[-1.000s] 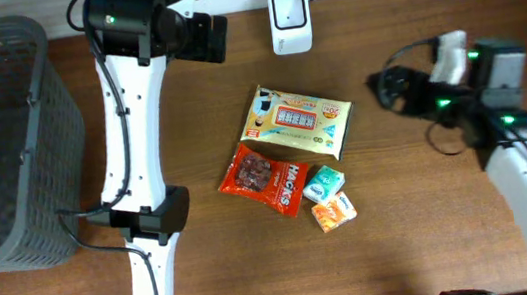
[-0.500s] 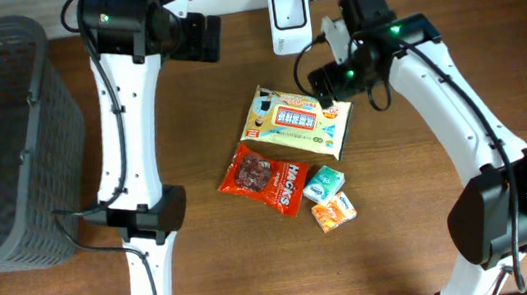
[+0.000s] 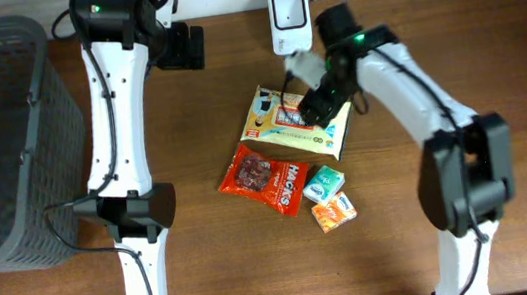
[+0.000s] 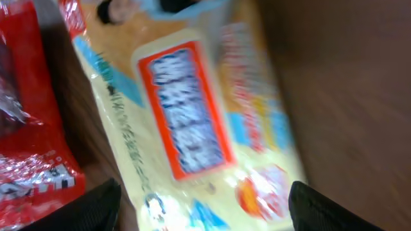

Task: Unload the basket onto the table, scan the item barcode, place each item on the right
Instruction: 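Reach the right gripper down and grasp the yellow wet-wipe pack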

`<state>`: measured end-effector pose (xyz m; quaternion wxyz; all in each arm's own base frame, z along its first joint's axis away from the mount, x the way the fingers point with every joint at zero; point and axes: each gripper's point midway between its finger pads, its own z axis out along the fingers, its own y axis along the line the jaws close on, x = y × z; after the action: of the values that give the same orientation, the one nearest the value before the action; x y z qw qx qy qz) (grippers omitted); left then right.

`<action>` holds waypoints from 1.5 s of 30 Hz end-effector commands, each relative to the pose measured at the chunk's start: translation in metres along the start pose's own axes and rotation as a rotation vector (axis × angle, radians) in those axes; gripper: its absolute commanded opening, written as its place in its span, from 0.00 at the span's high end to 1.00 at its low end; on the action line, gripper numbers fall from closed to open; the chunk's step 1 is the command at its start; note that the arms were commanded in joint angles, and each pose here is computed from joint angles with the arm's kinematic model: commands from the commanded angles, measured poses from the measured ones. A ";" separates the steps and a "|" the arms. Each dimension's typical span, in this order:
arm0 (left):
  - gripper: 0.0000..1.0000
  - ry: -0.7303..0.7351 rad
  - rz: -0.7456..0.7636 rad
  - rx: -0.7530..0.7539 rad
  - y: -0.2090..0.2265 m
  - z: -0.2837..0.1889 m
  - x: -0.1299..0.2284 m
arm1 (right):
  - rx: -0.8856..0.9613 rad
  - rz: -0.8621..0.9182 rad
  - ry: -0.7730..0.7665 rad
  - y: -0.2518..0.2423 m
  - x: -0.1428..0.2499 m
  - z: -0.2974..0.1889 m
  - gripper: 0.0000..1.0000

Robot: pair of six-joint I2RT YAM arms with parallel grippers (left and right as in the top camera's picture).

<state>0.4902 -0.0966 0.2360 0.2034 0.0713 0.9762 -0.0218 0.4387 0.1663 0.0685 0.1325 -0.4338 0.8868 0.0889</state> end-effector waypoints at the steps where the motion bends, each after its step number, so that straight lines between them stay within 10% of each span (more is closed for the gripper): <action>1: 0.01 0.026 -0.009 0.003 -0.001 0.009 0.003 | 0.013 -0.141 0.090 0.020 0.001 0.031 0.16; 23: 0.01 0.027 -0.009 0.003 -0.001 0.009 0.003 | 0.003 -0.170 0.097 0.015 0.003 0.073 0.07; 36: 0.01 0.027 -0.009 0.003 -0.001 0.009 0.003 | 0.026 -0.052 0.128 0.012 0.009 0.074 0.96; 45: 0.01 0.026 -0.009 -0.019 0.003 0.009 0.003 | 0.171 0.300 -0.021 -0.027 -0.037 0.019 0.96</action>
<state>0.4900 -0.0958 0.2340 0.2002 0.0709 0.9770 -0.0191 0.4532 0.1919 0.0275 0.1185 -0.3918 0.9113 0.0437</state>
